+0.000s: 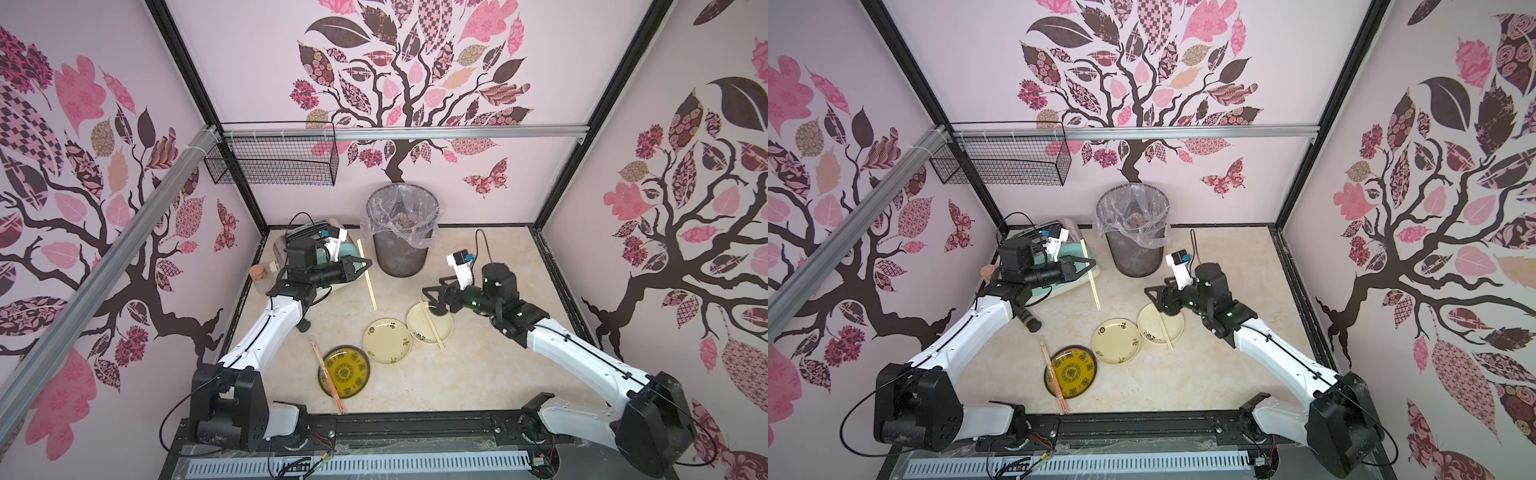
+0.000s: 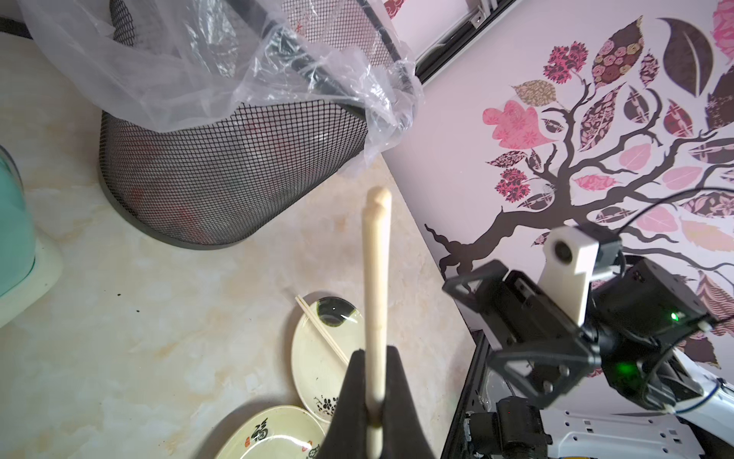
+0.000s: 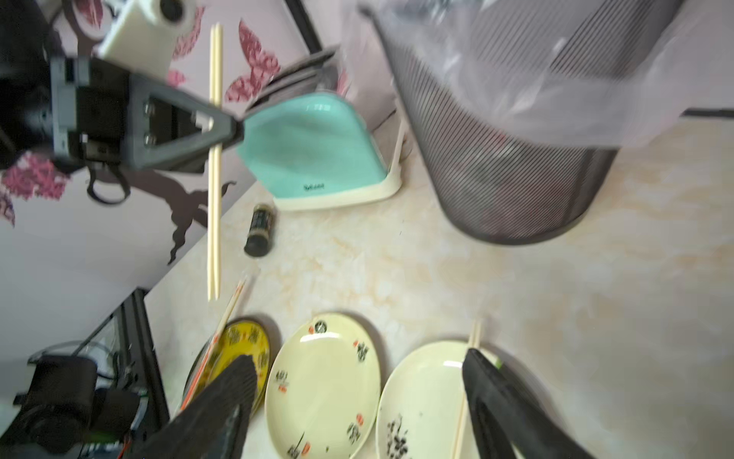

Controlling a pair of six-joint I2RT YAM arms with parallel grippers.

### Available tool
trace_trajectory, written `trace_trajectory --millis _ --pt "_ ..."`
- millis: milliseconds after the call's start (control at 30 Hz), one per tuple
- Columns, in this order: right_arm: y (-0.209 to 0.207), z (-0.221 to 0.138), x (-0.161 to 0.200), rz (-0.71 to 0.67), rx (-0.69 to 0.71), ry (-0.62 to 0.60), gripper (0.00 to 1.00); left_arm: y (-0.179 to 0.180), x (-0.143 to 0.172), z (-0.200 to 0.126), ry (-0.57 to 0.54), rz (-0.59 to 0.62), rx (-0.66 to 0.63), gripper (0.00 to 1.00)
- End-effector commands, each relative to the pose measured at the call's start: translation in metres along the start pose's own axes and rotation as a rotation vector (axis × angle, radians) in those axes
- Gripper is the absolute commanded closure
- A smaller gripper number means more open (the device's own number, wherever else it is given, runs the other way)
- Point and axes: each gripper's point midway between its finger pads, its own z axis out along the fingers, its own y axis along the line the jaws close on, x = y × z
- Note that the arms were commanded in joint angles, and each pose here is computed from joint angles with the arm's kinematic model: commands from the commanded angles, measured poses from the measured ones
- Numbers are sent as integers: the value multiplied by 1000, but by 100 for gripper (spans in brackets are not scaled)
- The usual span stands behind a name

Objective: Remove the packaging of disposable chopsticks
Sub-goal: Place the disposable chopsticks on the plate.

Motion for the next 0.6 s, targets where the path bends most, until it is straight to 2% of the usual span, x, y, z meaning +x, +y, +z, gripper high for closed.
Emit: trace_trajectory --millis 0,133,333,467,567 --pt "20 -6 7 -21 -80 -41 17 4 20 14 58 -6 -32 100" --pt "17 -7 37 -1 -111 -47 17 8 51 25 118 -75 -72 100" --pt "18 -5 67 66 -162 -40 18 26 99 25 193 -219 -223 100" --pt "19 0 79 52 -153 -9 19 32 137 31 273 -285 -288 100" --pt "25 5 88 15 -161 4 19 39 151 32 325 -304 -350 100"
